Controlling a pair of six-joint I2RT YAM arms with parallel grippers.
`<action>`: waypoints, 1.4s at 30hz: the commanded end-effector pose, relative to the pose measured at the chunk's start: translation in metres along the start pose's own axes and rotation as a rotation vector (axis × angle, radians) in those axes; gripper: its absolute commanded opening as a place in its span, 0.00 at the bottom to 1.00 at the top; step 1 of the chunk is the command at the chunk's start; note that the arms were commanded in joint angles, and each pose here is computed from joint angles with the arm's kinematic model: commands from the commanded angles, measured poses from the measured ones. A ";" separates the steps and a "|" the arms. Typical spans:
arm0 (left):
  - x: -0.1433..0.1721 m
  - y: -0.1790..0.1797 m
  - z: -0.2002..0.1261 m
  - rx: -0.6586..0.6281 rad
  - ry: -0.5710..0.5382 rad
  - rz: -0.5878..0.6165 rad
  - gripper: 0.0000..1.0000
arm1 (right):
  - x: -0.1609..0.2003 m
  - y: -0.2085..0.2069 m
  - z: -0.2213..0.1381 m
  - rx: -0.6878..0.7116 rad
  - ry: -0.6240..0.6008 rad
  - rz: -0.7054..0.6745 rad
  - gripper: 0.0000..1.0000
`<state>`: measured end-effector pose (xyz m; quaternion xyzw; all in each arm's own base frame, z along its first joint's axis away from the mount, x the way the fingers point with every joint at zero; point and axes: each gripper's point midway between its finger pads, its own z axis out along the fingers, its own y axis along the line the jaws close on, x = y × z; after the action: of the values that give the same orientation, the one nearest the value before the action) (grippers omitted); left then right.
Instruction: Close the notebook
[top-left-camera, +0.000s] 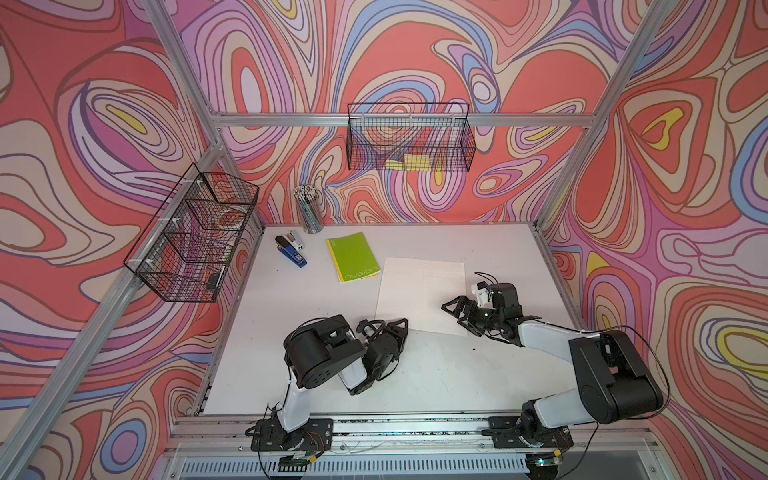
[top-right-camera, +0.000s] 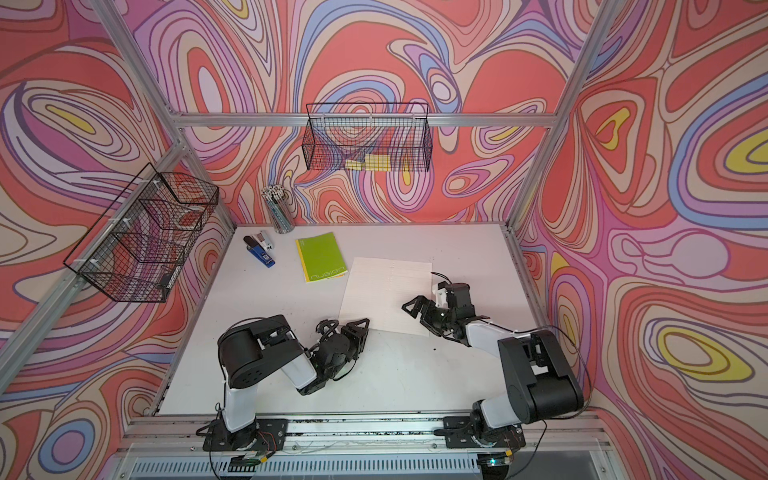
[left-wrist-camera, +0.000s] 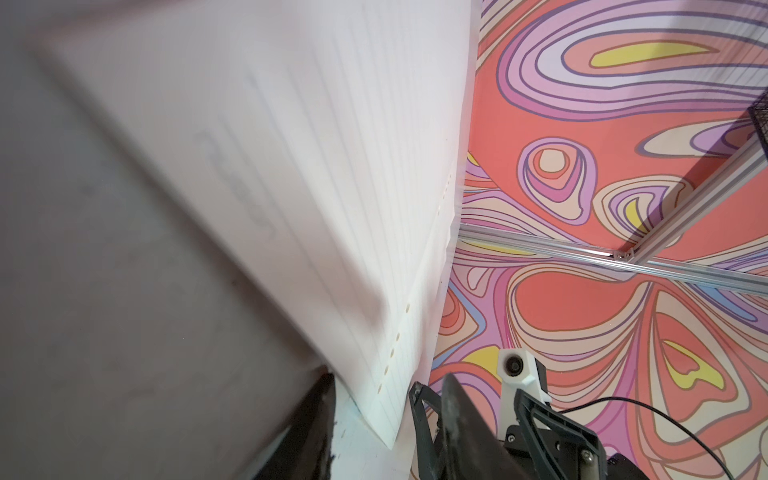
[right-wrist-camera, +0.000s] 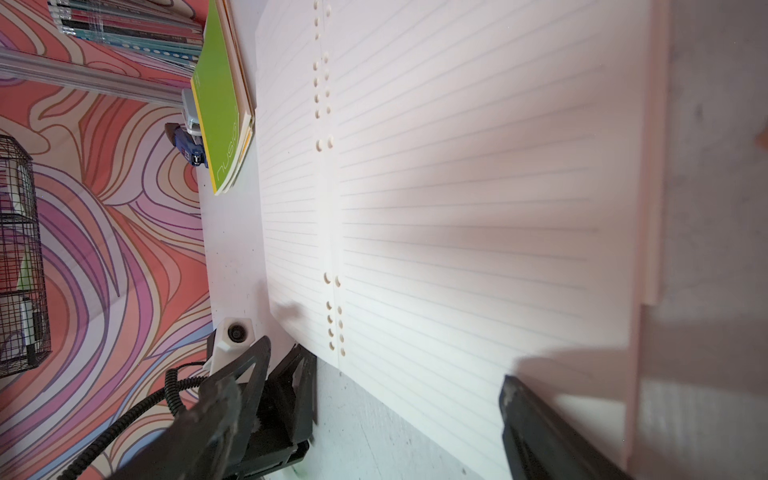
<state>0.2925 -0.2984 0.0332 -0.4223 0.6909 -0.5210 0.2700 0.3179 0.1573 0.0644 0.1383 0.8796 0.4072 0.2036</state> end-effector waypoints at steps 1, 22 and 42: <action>-0.011 0.023 0.002 -0.048 -0.056 0.012 0.42 | 0.002 -0.002 -0.006 0.011 -0.009 -0.014 0.98; 0.000 0.018 -0.007 -0.027 -0.008 0.104 0.00 | 0.003 -0.001 -0.004 0.003 0.005 -0.014 0.98; 0.001 0.008 -0.034 -0.013 0.061 0.249 0.00 | -0.013 0.014 -0.007 -0.003 -0.010 -0.049 0.98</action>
<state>0.2680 -0.2901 0.0356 -0.3358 0.7386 -0.5047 0.2950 0.3243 0.1582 0.0777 0.1240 0.8799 0.4058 0.2139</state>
